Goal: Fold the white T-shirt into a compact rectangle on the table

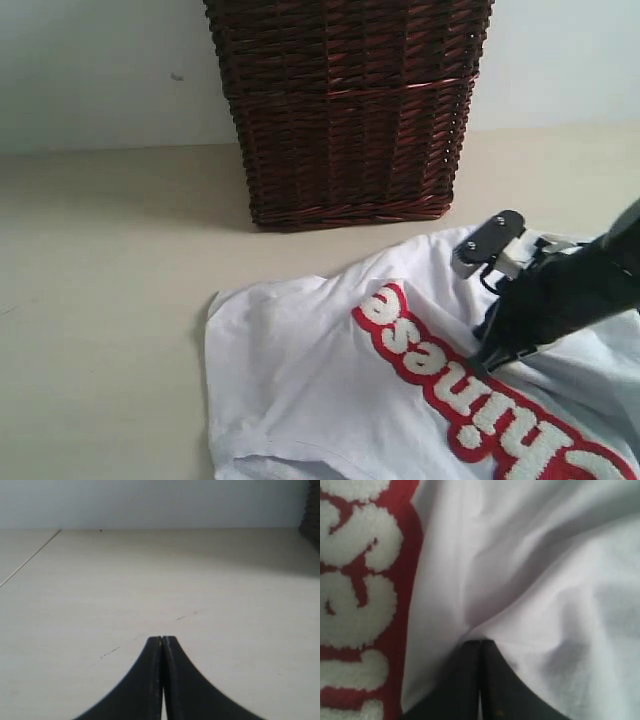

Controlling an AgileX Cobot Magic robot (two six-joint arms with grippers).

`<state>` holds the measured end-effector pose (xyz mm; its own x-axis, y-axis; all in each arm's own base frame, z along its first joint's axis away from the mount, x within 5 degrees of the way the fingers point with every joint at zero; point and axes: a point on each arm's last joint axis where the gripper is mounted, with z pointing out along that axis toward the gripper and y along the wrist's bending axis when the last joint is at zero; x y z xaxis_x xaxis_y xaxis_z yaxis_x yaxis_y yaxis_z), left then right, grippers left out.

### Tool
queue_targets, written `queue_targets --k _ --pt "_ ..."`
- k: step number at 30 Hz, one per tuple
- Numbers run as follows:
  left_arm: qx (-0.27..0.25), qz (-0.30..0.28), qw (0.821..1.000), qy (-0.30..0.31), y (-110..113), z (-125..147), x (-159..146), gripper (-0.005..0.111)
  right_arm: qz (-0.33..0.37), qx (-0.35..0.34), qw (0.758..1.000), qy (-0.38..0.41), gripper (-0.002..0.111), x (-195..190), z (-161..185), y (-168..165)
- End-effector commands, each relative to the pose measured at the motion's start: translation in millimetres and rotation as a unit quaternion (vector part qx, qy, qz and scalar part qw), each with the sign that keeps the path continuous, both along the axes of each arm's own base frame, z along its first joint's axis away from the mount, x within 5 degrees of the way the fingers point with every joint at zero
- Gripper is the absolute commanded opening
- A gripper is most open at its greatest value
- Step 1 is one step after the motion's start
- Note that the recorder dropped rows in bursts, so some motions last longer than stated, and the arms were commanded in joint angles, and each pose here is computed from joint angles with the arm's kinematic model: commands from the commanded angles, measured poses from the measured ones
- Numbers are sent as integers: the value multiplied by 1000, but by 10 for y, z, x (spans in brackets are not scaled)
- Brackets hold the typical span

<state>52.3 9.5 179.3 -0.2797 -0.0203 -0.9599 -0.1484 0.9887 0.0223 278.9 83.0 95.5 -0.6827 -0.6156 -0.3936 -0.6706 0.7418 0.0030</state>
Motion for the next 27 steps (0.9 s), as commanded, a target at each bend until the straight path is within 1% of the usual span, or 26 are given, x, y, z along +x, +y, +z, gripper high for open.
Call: queue_targets --k 1,6,10,12,14,17,18,19,20,21,22,23,25,27 --pt "-1 1 1000 -6 0 15 0 0 24 2 999 47 0 111 -131 321" --pt "-1 1 1000 -6 0 15 0 0 27 15 998 46 0 294 -26 583" --pt "-1 1 1000 -6 0 15 0 0 3 36 999 9 0 349 272 548" --pt "-1 1 1000 -6 0 15 0 0 -4 47 999 -8 5 357 500 440" --pt "-1 1 1000 -6 0 15 0 0 -2 50 999 -20 14 344 707 291" --pt "-1 1 1000 -6 0 15 0 0 1 47 998 -45 29 300 1041 -48" --pt "-1 1 1000 -6 0 15 0 0 6 48 998 -44 32 257 1137 -163" --pt "-1 1 1000 -6 0 15 0 0 21 47 998 -35 32 184 1211 -265" --pt "-1 1 1000 -6 0 15 0 0 57 43 997 -25 31 99 1243 -327" --pt "-1 1 1000 -6 0 15 0 0 110 37 993 -7 29 -21 1256 -379" --pt "-1 1 1000 -6 0 15 0 0 162 31 986 15 25 -148 1233 -403" --pt "-1 1 1000 -6 0 15 0 0 195 25 980 39 21 -250 1189 -412" --pt "-1 1 1000 -6 0 15 0 0 206 29 973 96 11 -450 1017 -365" --pt "-1 1 1000 -6 0 15 0 0 190 30 972 135 2 -603 852 -264"
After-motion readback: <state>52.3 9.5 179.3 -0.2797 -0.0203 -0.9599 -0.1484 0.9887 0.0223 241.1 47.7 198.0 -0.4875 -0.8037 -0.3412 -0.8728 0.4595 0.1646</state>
